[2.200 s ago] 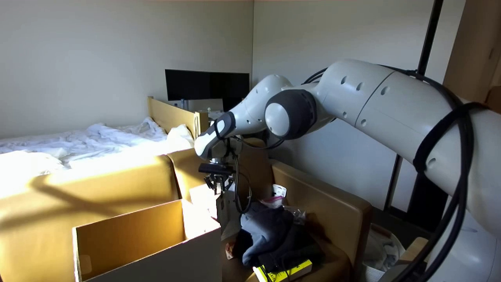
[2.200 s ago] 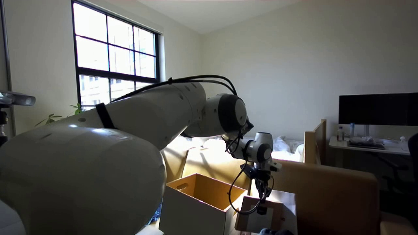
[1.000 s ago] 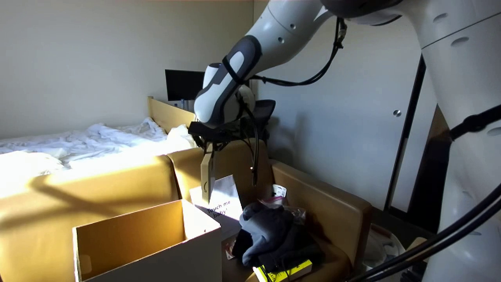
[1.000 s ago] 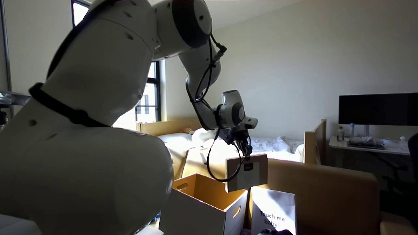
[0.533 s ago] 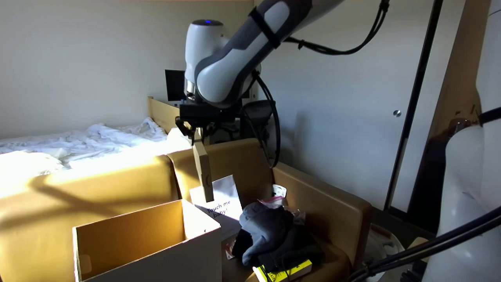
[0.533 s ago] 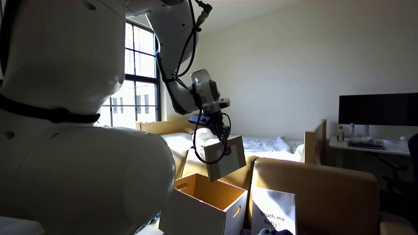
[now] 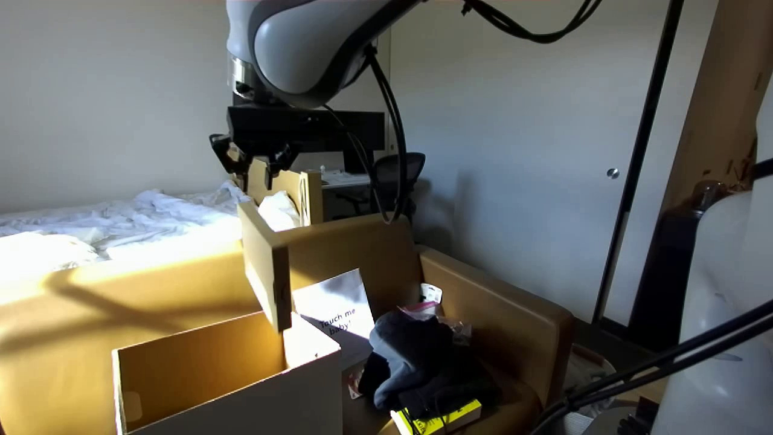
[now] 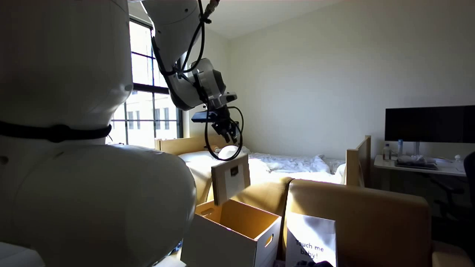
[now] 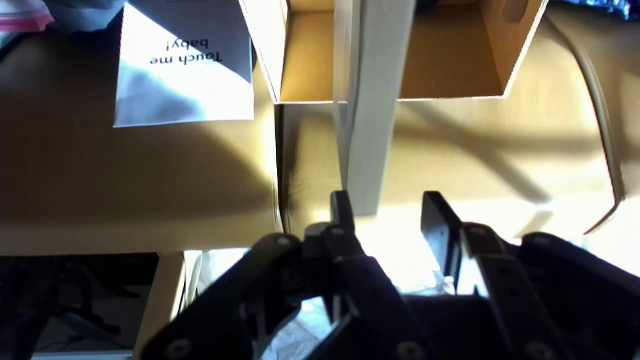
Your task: Put a book and hoodie from the couch into the box
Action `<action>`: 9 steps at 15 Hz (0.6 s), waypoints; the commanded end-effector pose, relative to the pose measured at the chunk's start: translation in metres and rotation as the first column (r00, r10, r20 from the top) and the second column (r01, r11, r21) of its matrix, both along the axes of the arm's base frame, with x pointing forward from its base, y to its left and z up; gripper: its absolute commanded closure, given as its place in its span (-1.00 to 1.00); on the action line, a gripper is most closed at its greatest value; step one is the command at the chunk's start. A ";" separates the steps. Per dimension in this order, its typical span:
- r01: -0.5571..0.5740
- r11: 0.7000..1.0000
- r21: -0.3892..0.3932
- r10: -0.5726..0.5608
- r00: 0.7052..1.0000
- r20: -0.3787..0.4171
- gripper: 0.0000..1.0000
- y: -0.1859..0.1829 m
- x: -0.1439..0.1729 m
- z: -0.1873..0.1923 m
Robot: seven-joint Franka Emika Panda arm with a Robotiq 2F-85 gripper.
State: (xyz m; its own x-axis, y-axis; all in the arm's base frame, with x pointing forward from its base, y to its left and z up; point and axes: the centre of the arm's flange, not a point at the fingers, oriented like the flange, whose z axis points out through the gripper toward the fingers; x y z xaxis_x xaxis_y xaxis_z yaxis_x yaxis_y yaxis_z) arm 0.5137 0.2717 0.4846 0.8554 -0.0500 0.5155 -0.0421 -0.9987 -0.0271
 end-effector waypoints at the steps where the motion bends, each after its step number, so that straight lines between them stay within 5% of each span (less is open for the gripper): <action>1: -0.030 0.999 0.016 0.029 0.999 0.035 -0.43 -0.019 0.023 0.019; 5: -0.021 1.000 -0.002 0.021 0.999 0.037 -0.95 -0.040 0.034 0.023; 9: 0.027 1.000 -0.006 -0.027 1.000 0.007 -1.00 -0.076 0.025 -0.003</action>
